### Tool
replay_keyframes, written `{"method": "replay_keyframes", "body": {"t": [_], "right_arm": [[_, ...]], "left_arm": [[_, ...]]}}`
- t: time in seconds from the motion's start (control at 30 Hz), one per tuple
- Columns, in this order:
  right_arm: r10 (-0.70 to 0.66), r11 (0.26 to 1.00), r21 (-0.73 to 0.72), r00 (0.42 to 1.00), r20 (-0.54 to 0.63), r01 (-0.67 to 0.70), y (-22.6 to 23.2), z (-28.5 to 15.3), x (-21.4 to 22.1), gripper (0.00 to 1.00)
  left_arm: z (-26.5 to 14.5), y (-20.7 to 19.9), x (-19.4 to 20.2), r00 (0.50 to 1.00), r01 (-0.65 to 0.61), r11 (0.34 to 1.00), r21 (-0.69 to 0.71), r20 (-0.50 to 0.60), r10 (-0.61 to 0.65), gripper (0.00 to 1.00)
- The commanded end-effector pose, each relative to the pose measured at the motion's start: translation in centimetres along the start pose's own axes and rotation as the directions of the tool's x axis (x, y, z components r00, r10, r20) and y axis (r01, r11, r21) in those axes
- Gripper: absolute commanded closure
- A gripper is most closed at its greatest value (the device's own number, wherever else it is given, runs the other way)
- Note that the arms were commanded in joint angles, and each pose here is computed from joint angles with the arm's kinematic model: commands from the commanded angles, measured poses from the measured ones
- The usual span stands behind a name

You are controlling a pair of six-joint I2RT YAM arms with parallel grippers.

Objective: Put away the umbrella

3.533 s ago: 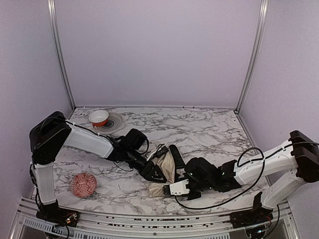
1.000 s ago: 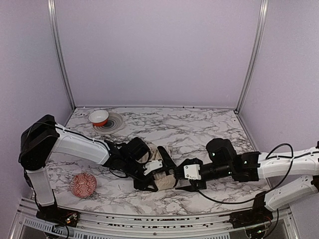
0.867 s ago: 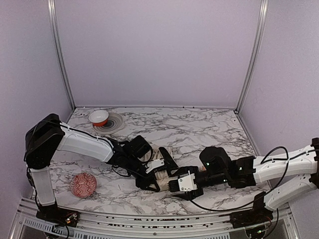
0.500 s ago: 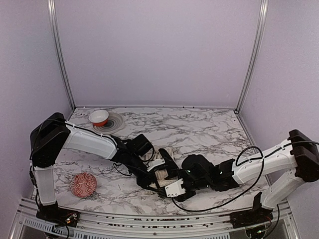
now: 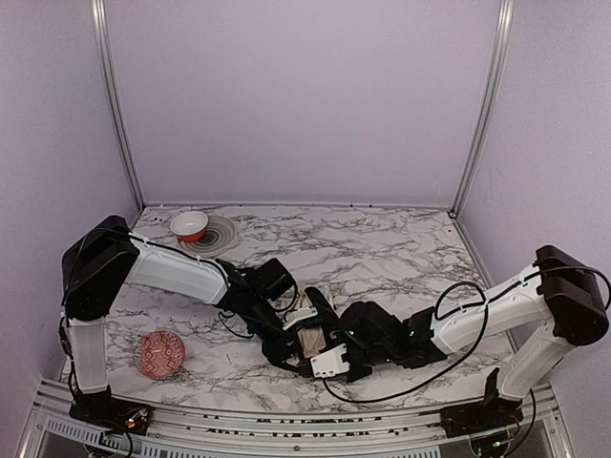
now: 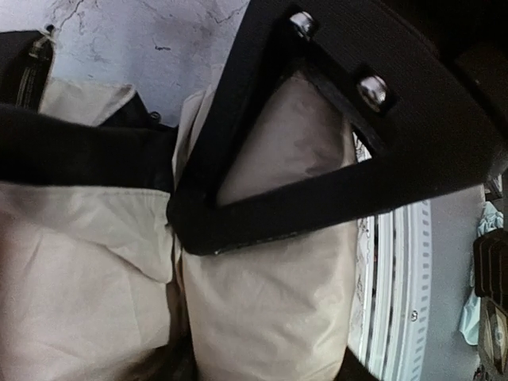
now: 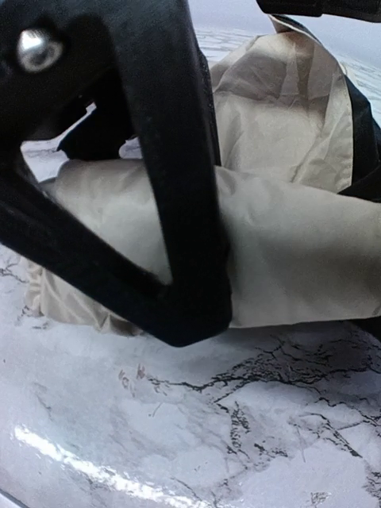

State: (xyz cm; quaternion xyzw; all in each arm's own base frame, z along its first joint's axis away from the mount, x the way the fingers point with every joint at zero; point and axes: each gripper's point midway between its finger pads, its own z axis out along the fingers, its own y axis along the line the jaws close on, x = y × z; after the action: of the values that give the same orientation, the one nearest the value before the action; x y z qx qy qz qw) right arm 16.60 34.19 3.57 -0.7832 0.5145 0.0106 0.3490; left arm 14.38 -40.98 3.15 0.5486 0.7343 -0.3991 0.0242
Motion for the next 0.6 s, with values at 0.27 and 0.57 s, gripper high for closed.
{"method": "replay_keyframes", "body": {"t": [0.27, 0.57], "right_arm": [[0.157, 0.958, -0.244, 0.988, 0.002, -0.152, 3.7, -1.4, -0.4, 0.88], [0.375, 0.784, -0.485, 0.918, -0.129, -0.388, 6.6, -1.1, 1.1, 0.88]], "left_arm": [[-8.7, -1.1, -3.5, 0.920, -0.125, 0.917, -0.378, 0.301, 0.249, 0.01], [-11.6, -5.2, -2.0, 0.744, -0.345, 0.667, -0.661, 0.240, 0.623, 0.09]]}}
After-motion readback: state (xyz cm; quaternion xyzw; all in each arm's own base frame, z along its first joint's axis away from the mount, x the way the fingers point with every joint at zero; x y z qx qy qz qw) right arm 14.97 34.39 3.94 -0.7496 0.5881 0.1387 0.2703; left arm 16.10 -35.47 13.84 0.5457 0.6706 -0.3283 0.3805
